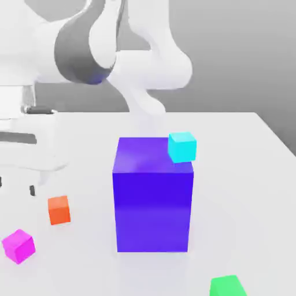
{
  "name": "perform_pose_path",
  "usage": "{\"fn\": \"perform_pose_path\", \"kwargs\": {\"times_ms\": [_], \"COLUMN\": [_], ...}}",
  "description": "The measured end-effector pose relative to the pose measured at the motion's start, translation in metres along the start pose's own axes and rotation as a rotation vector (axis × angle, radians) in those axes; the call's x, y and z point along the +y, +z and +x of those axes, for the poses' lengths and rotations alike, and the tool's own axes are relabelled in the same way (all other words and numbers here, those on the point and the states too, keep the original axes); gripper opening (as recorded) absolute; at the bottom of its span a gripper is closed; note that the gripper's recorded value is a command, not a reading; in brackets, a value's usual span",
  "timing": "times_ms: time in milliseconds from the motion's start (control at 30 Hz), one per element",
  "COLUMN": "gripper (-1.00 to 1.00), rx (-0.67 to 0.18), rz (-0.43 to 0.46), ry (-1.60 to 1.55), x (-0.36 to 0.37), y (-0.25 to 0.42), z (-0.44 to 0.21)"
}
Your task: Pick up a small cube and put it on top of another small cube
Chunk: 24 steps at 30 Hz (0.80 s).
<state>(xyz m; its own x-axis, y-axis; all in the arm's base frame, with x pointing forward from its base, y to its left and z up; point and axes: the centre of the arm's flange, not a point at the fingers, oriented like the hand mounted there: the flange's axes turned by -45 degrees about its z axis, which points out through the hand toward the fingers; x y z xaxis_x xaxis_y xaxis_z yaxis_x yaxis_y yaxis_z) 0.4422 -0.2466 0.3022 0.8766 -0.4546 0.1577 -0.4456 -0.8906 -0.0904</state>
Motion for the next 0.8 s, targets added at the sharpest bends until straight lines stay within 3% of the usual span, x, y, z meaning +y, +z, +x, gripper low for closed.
{"fn": "perform_pose_path", "kwargs": {"times_ms": [200, 333, 367, 600, 800], "gripper": [0.0, 0.0, -1.0, -1.0, -1.0], "rx": [-0.134, -0.15, -0.152, -0.153, -0.158], "rz": [-0.087, -0.102, -0.101, -0.101, -0.092], "ry": [0.102, 0.114, 0.116, 0.116, 0.038], "x": [0.07, 0.084, 0.085, 0.086, 0.058], "y": [0.088, 0.14, 0.153, 0.156, 0.101], "z": [-0.039, -0.051, -0.054, -0.055, -0.041]}}
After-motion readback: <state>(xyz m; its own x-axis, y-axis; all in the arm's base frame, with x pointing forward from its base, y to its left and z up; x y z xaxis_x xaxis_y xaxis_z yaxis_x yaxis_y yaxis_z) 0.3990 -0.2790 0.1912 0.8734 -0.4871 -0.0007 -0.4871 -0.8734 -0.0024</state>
